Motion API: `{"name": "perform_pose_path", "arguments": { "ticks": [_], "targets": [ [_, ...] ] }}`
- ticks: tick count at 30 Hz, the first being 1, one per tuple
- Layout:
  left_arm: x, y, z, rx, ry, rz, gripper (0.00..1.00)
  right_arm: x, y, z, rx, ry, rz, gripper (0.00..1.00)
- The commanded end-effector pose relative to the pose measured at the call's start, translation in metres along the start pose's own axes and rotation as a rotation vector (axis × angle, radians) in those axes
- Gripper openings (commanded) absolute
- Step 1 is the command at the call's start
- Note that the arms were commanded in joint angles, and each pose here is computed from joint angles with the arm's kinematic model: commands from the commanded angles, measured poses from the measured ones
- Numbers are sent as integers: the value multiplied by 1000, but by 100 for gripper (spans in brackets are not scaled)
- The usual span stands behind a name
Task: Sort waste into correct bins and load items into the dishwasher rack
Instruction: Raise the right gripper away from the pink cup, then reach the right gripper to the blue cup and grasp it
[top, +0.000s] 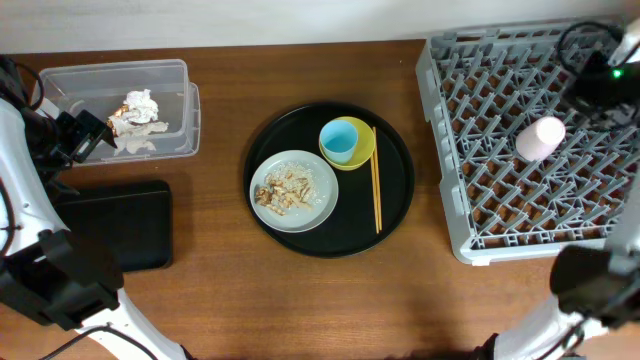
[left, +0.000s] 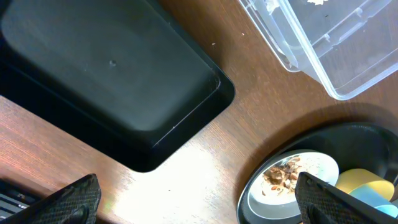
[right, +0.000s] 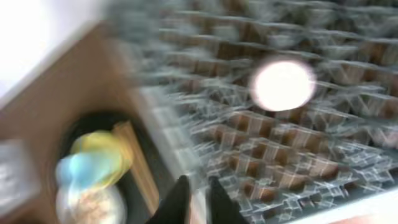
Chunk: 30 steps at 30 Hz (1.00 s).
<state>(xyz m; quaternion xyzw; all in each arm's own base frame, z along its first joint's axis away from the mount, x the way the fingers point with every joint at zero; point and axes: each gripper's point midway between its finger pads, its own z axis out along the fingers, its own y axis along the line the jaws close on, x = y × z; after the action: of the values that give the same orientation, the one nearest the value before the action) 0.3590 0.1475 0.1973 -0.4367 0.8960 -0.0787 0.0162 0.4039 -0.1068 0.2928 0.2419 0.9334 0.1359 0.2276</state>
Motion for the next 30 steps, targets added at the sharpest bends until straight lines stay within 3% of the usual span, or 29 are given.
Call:
{"name": "perform_pose_path", "arguments": {
  "ticks": [1, 2, 5, 9, 14, 19, 30],
  "targets": [
    [4, 0, -12, 16, -26, -5, 99, 27, 79, -25, -293, 25, -201, 61],
    [4, 0, -12, 16, -26, -5, 99, 33, 89, -22, -302, 40, -225, 75],
    [4, 0, -12, 16, -26, -5, 99, 53, 119, -8, -315, 95, -319, 90],
    [4, 0, -12, 16, -26, -5, 99, 82, 160, 27, -273, 165, -462, 91],
    [4, 0, -12, 16, -26, -5, 99, 119, 207, 83, -232, 236, -615, 89],
    [4, 0, -12, 16, -27, -5, 99, 162, 246, 145, -201, 295, -747, 68],
    [4, 0, -12, 16, -26, -5, 99, 225, 266, 235, 129, 221, -941, 59]
  ]
}}
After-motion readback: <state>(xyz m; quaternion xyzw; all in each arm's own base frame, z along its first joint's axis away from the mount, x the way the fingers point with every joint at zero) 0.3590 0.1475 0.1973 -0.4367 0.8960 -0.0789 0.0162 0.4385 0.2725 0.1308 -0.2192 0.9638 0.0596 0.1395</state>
